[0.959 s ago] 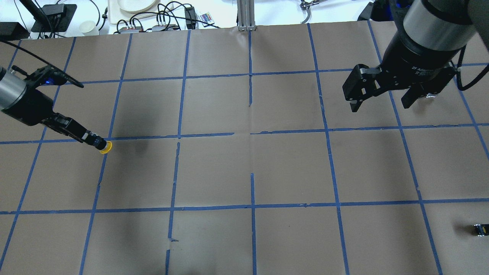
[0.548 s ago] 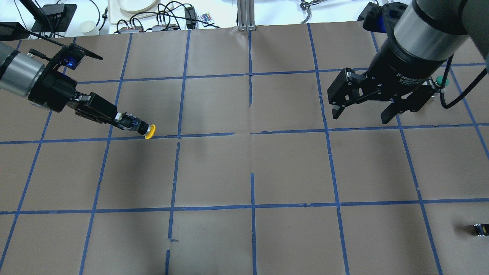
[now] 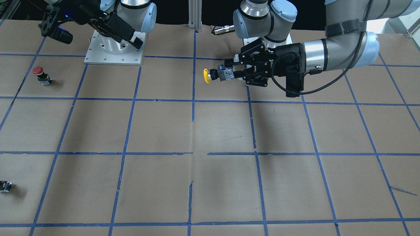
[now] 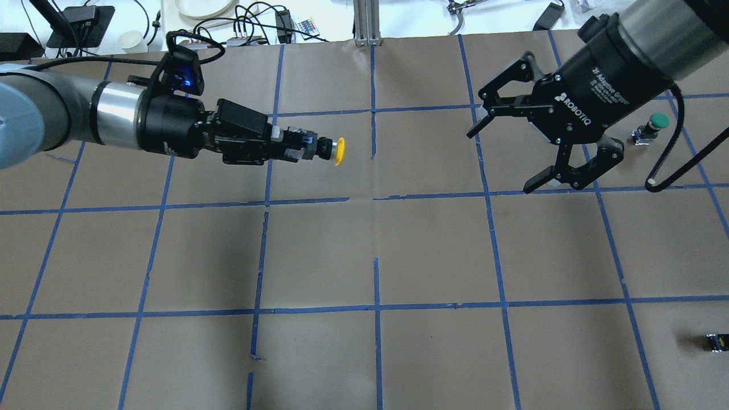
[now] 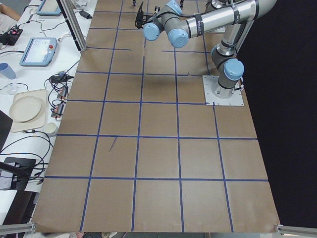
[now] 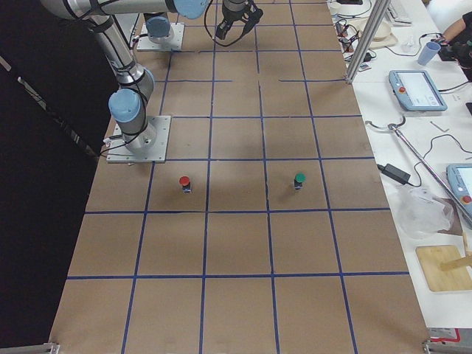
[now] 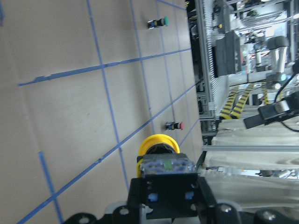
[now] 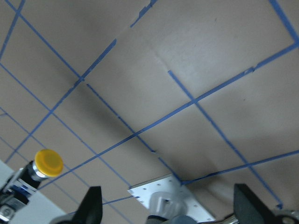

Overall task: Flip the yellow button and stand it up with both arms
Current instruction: 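Lift the yellow button with the left gripper and carry it toward the table center, then hold the button up with the left gripper while the right gripper approaches its cap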

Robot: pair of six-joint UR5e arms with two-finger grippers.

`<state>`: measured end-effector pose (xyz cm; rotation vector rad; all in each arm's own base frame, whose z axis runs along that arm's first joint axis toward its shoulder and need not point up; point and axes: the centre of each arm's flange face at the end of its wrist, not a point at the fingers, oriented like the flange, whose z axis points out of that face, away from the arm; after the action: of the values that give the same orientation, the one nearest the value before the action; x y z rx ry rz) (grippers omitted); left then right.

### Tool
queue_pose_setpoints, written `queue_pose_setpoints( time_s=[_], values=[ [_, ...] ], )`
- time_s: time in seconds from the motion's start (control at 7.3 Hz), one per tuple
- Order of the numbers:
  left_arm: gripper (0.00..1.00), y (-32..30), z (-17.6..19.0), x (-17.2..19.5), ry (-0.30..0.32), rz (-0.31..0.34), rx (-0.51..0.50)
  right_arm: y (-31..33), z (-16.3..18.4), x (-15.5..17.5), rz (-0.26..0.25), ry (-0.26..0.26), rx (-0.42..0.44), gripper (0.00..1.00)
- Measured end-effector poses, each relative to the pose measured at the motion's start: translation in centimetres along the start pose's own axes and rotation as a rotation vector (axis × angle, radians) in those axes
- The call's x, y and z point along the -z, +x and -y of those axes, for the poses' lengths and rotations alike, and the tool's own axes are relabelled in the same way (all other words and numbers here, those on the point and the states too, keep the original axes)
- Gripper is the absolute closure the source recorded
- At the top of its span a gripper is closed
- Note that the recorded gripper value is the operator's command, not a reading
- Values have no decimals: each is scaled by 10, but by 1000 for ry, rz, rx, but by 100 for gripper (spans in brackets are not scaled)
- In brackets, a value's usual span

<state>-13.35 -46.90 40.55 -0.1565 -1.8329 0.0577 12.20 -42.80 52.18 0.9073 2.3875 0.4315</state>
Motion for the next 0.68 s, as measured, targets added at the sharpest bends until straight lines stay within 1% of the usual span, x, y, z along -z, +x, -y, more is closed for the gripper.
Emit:
queue_pose_setpoints(
  time_s=[0.14, 0.27, 0.41, 0.55, 0.68],
  values=[
    [79, 12, 1, -19, 41, -71, 7, 1, 6, 7, 91, -60, -135, 0],
    [79, 25, 1, -35, 71, -129, 4, -1, 7, 10, 157, -110, -242, 0],
    [79, 37, 0, -47, 89, -172, -4, -4, 8, 9, 205, -159, -316, 0],
    [79, 48, 2, -54, 101, -193, -27, -6, 10, 6, 243, -204, -371, 0],
    [80, 59, 7, -54, 112, -197, -64, -9, 12, 4, 276, -244, -419, 0]
  ],
)
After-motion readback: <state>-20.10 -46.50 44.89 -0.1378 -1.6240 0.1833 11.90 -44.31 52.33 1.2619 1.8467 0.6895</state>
